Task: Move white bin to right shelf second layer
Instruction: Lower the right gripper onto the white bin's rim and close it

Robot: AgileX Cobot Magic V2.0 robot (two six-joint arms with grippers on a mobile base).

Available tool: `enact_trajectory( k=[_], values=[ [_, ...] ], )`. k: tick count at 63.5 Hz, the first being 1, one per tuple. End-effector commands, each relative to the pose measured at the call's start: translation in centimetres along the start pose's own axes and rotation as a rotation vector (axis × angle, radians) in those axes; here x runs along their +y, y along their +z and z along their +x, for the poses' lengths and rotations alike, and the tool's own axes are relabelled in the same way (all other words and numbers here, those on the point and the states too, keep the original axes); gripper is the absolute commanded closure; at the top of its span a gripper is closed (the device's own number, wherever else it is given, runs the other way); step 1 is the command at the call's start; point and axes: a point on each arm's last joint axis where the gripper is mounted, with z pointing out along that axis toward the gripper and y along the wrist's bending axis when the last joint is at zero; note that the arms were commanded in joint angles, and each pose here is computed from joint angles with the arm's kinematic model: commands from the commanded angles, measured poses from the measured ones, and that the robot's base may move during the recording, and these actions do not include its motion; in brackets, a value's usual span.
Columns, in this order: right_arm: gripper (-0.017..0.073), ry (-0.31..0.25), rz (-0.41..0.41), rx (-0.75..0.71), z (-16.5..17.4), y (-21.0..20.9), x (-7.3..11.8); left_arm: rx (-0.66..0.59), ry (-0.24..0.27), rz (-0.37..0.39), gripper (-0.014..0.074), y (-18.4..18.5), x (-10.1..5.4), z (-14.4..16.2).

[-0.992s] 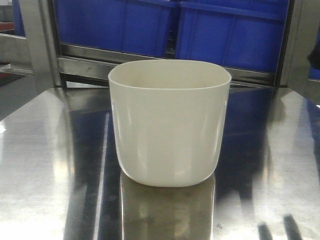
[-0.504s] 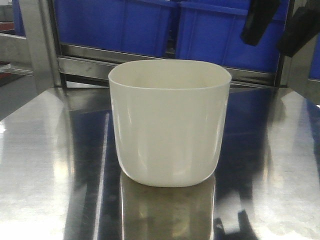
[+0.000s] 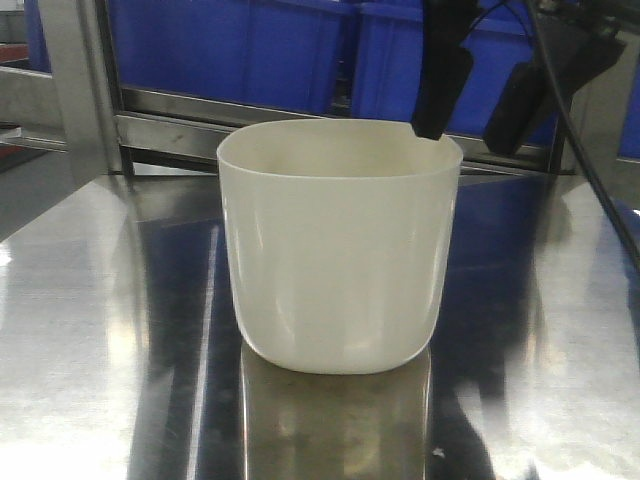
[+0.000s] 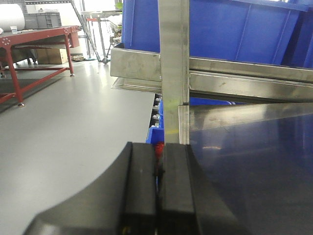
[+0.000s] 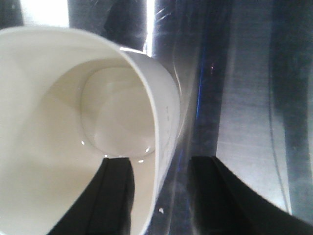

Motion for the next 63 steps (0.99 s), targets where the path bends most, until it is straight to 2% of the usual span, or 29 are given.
enact_trajectory(
  k=[1, 19, 42, 63],
  values=[
    [0.017, -0.012, -0.053, -0.097, -0.7, -1.7, 0.6, -0.06, -0.009, -0.004, 0.0509, 0.0, 0.0, 0.4],
    [0.0172, -0.007, -0.004, -0.037, -1.3, 1.3, 0.6, -0.06, -0.009, -0.004, 0.0509, 0.0, 0.0, 0.4],
    [0.0247, -0.006, 0.015, -0.035, -1.3, 1.4, 0.5, -0.06, -0.009, -0.004, 0.0509, 0.0, 0.0, 0.4],
    [0.0391, -0.006, 0.036, -0.001, -1.0, 1.4, 0.3, -0.06, -0.009, -0.004, 0.0509, 0.0, 0.0, 0.4]
  ],
)
